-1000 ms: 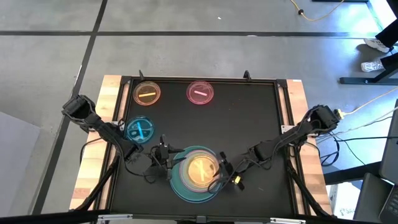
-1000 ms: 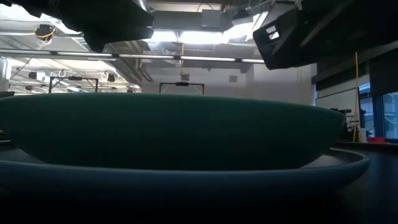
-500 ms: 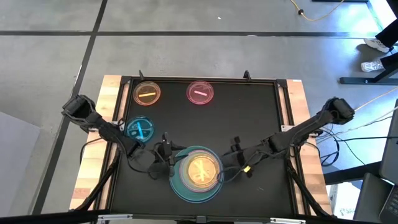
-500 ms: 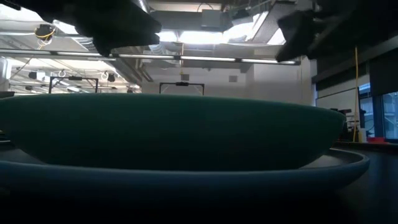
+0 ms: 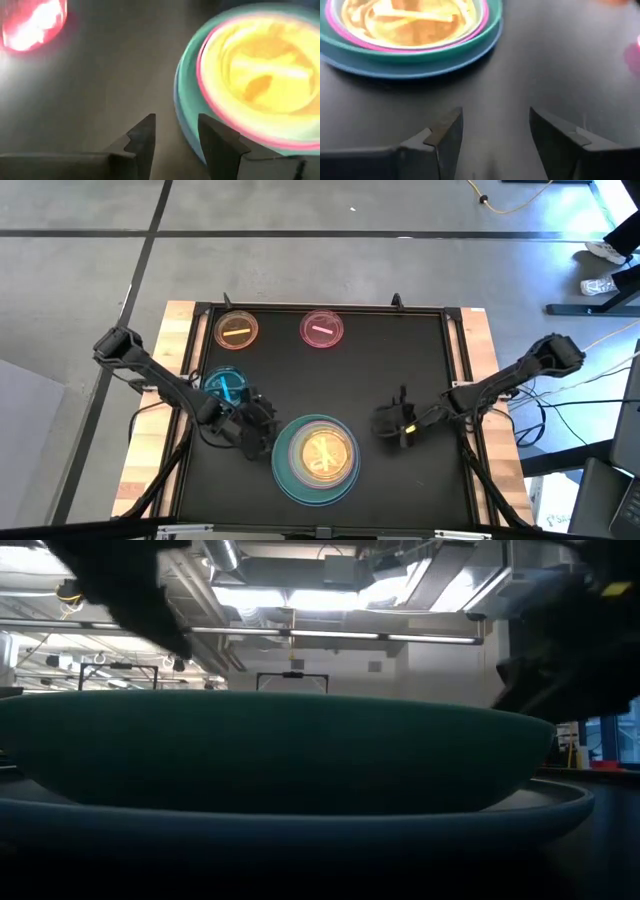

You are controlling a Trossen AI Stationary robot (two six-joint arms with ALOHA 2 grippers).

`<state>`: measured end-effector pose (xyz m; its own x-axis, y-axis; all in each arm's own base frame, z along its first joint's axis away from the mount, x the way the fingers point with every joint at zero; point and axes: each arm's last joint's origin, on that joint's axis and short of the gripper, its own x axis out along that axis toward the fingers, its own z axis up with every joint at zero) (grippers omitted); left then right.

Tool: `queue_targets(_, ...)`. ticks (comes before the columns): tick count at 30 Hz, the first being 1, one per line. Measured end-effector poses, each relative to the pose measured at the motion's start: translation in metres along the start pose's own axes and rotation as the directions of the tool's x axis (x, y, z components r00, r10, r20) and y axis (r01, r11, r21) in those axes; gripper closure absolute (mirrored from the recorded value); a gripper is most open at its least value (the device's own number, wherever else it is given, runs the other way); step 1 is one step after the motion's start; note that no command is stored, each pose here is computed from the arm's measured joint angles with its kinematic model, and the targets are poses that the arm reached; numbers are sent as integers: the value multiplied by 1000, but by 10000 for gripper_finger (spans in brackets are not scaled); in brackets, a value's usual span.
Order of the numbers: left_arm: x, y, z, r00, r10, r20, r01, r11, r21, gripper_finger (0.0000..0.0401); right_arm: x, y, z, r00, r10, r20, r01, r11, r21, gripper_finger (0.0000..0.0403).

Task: Stack plastic plates
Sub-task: Stack the small light blue plate on top of the orange plate

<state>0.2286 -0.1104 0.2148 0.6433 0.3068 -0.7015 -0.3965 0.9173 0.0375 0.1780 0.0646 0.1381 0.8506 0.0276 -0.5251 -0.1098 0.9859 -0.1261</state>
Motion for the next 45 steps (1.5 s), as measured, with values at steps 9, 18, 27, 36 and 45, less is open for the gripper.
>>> queue_targets(9,7,29,-42,929,140,-343,-174,982,-71,260,2,-19,-20,996,-83,37,80,994,80,182)
queue_targets(18,20,55,-73,863,262,-432,-350,927,-138,260,3,-26,-20,992,-121,33,115,984,139,182)
queue_targets(27,32,77,-91,817,324,-476,-447,878,-170,262,3,-26,-20,991,-128,33,122,982,142,182)
queue_targets(36,34,78,-92,821,317,-475,-430,891,-148,356,3,-26,-20,991,-128,32,122,983,140,182)
queue_targets(45,32,68,-76,853,284,-437,-352,932,-82,398,3,-26,-20,991,-128,31,122,983,140,182)
